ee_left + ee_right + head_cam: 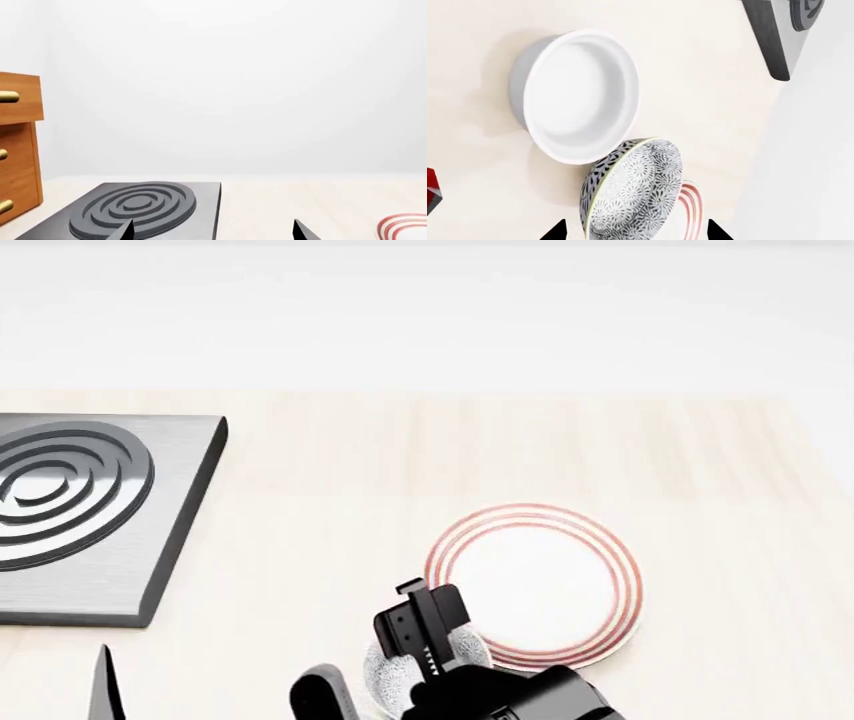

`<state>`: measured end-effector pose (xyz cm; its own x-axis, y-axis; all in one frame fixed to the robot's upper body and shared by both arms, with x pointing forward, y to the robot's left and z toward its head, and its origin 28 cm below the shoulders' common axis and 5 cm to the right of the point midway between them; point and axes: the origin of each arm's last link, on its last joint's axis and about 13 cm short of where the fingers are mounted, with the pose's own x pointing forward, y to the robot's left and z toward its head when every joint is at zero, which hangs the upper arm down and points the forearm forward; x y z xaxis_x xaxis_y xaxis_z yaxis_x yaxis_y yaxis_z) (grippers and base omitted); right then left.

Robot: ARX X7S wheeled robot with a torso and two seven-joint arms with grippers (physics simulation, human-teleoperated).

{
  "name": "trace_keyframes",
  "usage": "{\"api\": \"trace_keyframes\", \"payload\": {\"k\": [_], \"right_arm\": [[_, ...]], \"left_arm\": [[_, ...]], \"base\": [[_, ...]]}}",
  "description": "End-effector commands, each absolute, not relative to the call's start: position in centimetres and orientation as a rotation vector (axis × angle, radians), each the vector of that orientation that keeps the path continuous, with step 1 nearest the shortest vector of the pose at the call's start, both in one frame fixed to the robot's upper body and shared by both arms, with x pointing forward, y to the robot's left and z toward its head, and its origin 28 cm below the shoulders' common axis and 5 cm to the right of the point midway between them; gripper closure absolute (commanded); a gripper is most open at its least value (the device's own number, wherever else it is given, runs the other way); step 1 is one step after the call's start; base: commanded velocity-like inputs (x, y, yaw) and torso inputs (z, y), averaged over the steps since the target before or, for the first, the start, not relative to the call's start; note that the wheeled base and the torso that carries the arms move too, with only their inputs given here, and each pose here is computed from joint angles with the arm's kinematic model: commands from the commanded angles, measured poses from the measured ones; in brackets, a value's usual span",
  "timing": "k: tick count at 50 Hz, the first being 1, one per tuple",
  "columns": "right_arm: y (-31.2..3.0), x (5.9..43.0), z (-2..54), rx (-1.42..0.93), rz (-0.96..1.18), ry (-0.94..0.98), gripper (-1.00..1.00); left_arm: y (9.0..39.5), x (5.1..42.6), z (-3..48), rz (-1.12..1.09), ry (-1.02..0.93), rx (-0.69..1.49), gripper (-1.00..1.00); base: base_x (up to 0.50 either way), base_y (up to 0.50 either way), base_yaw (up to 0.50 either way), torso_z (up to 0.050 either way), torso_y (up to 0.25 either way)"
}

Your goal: Pick the akita bowl between the plate and the ramekin and place it on the plate.

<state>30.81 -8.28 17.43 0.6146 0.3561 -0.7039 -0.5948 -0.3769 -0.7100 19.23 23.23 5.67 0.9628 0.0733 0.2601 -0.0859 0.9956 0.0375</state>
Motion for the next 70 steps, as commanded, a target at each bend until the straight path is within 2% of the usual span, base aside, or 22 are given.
{"api": "trace_keyframes", "payload": {"k": [1, 11, 59, 60, 70], "right_arm": [[-8.0, 31.2, 17.4, -1.66, 1.024, 0.231, -1.0], [-8.6, 32.0, 17.1, -1.657, 0.996, 0.298, -1.0], [-8.1, 32.6, 14.9, -1.616, 1.058, 0.304, -1.0], [-8.2, 32.6, 14.9, -1.621, 1.052, 0.301, 1.0], [-8.4, 32.4, 15.3, -1.638, 1.047, 0.305, 1.0]], "left_arm": [[23.3, 19.3, 5.7, 0.072, -0.243, 0.036, -1.0], [23.2, 19.4, 5.7, 0.076, -0.241, 0.044, -1.0], [23.4, 19.5, 5.7, 0.087, -0.24, 0.047, -1.0], [23.4, 19.5, 5.7, 0.087, -0.24, 0.048, -1.0], [23.4, 19.4, 5.7, 0.086, -0.242, 0.048, -1.0]], "base": [[0.0, 0.0, 0.0, 0.0, 0.0], [0.0, 0.0, 0.0, 0.0, 0.0], [0.0, 0.0, 0.0, 0.0, 0.0], [0.0, 0.0, 0.0, 0.0, 0.0], [0.0, 0.0, 0.0, 0.0, 0.0]]}}
